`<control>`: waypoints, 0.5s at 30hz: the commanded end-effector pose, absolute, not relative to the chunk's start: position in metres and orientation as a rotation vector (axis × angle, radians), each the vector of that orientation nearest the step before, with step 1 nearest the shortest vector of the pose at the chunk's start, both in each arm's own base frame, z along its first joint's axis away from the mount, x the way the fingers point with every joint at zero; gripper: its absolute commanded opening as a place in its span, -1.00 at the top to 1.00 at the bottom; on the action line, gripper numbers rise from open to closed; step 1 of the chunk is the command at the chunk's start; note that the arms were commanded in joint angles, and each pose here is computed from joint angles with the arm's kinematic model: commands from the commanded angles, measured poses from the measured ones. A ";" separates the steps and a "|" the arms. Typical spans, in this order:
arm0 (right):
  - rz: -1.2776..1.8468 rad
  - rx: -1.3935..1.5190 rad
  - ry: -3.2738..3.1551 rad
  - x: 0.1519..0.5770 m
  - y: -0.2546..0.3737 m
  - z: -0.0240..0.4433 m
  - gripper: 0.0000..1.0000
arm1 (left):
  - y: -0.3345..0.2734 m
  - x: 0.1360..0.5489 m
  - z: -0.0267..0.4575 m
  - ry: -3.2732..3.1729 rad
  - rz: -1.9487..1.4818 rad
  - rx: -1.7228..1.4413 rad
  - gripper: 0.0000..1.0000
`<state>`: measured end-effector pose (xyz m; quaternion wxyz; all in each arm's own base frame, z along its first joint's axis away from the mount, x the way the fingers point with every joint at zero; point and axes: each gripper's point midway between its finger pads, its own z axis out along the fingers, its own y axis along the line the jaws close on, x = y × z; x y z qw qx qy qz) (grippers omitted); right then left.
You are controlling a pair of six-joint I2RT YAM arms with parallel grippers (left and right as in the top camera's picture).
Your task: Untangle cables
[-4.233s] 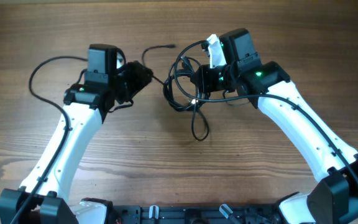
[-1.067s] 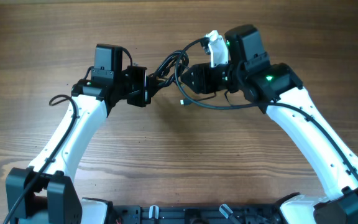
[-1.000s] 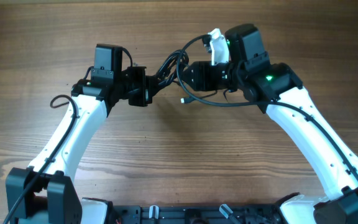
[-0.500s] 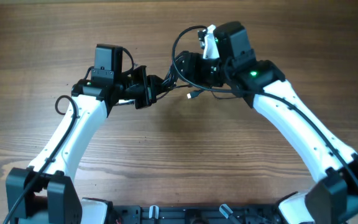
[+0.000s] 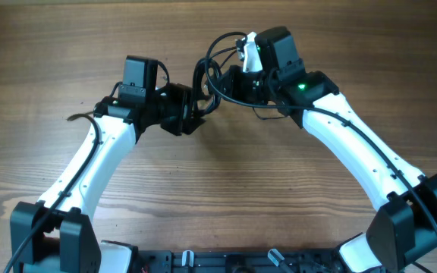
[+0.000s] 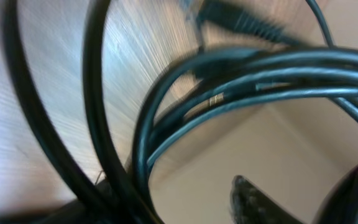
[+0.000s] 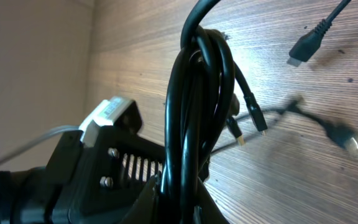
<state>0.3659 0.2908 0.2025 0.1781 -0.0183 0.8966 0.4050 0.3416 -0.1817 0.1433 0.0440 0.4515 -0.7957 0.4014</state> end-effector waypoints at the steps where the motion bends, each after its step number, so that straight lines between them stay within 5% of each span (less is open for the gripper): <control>1: 1.094 -0.123 2.532 0.368 0.290 0.198 0.87 | -0.156 0.343 0.125 -2.988 1.072 0.927 -0.43; 15: 1.097 -0.273 2.590 0.347 0.289 0.188 0.88 | -0.151 0.360 0.129 -3.399 1.006 0.151 -0.22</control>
